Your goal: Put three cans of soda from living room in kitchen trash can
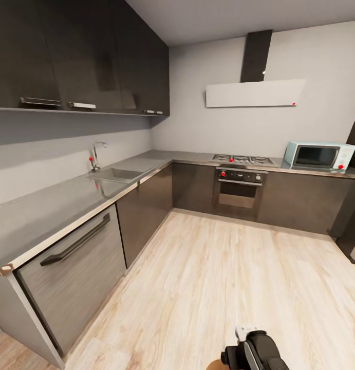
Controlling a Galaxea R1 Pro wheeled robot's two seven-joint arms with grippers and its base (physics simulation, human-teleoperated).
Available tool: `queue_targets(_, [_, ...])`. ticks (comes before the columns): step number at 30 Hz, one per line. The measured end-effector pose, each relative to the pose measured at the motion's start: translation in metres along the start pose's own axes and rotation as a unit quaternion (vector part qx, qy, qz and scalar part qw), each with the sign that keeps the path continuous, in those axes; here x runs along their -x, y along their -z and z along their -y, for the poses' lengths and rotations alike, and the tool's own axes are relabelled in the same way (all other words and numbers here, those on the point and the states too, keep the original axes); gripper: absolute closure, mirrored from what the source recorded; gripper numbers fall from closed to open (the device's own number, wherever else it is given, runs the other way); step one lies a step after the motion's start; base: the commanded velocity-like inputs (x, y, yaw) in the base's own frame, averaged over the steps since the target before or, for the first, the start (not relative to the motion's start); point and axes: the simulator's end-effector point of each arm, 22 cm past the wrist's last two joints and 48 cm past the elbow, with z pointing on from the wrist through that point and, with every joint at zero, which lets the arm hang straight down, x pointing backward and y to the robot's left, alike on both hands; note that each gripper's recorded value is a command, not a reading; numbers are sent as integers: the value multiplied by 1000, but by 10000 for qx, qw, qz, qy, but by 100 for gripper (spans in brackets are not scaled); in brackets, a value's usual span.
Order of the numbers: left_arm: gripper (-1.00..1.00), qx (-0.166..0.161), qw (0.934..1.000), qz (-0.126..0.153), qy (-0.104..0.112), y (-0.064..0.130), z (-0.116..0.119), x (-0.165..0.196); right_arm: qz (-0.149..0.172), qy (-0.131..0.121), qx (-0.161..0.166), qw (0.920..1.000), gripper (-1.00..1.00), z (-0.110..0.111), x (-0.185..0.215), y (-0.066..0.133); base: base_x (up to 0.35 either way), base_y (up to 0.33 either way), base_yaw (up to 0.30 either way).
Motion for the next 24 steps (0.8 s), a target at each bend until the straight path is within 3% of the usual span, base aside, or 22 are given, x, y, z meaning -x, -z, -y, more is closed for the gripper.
queue_targets(7, [-100, -8, 9990, 453, 18, 5, 0, 79, 99, 28, -127, 9999, -100, 16, 15, -13, 8, 5, 0])
queue_targets(12, [-100, -15, 9974, 719, 30, 21, 0, 139, 131, 35, -185, 9997, -100, 23, 27, -14, 1, 1, 0])
queue_targets(14, [-100, -81, 9959, 902, 28, 41, 2, 184, 129, 36, -207, 9997, -100, 26, 31, -15, 0, 0, 0])
queue_targets(18, [-100, -276, 9937, 1088, 22, 72, 10, 231, 128, 36, -214, 9997, -100, 28, 32, -15, 0, 0, 0])
queue_targets(20, [-100, -513, 9896, 1344, 4, 108, 20, 274, 119, 37, -221, 9997, -100, 29, 32, -16, 0, 0, 0])
queue_targets(24, [-100, -763, 9820, 1725, 43, 151, 28, 330, 75, 35, -223, 9997, -100, 29, 27, -20, 0, 0, 0])
